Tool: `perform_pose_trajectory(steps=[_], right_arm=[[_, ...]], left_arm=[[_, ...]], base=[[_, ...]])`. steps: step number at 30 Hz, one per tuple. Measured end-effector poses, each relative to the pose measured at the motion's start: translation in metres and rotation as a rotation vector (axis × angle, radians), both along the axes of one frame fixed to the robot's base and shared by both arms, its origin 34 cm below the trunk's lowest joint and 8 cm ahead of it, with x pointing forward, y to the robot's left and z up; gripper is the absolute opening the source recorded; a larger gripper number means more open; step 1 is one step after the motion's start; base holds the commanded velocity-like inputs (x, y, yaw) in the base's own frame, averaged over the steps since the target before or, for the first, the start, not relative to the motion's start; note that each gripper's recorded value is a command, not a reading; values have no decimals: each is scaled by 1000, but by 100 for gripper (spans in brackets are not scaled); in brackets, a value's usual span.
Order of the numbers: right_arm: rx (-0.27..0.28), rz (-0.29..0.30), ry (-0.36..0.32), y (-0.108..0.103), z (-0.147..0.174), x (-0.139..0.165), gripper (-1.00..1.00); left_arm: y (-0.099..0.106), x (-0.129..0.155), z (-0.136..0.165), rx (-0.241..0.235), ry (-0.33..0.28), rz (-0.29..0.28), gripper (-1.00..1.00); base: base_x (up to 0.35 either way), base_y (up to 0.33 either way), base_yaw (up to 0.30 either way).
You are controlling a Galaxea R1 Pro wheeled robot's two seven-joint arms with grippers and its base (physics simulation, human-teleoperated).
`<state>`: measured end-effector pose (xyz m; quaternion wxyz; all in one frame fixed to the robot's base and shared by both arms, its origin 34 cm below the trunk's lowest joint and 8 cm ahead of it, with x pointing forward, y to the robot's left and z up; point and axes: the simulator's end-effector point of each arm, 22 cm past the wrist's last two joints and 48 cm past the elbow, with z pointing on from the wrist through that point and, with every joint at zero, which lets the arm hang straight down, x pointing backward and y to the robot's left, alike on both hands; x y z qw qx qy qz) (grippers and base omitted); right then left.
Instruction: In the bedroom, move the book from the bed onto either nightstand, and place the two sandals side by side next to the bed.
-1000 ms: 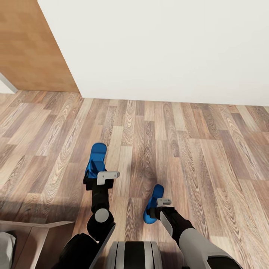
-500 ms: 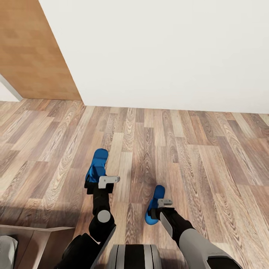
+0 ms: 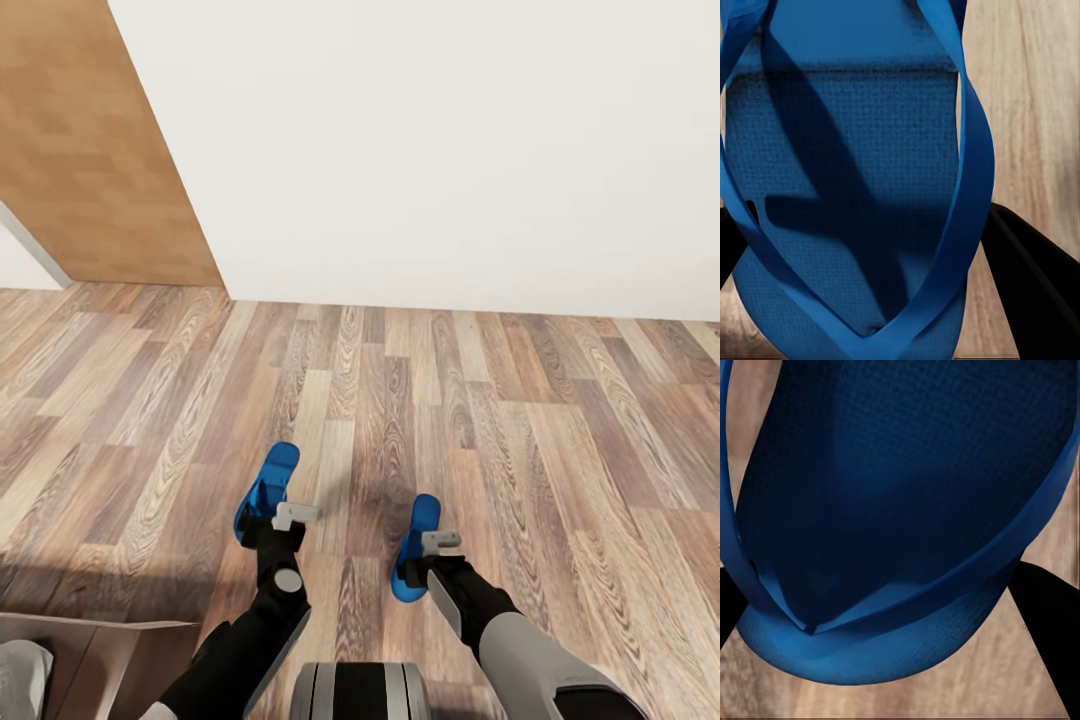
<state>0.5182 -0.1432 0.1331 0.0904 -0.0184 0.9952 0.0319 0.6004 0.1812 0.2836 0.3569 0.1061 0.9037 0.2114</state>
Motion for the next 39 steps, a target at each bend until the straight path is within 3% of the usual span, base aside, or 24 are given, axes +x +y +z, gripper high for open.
perform_pose_trajectory(steps=[21,39], right_arm=[[-8,5,-3,-4,47,13,-100],[-5,6,-55,-3,89,34,-100]], left_arm=[[-8,40,82,-51,-93,10,-100],[-10,51,123,-57,-92,6,-100]], base=[[0,0,0],[0,0,0]])
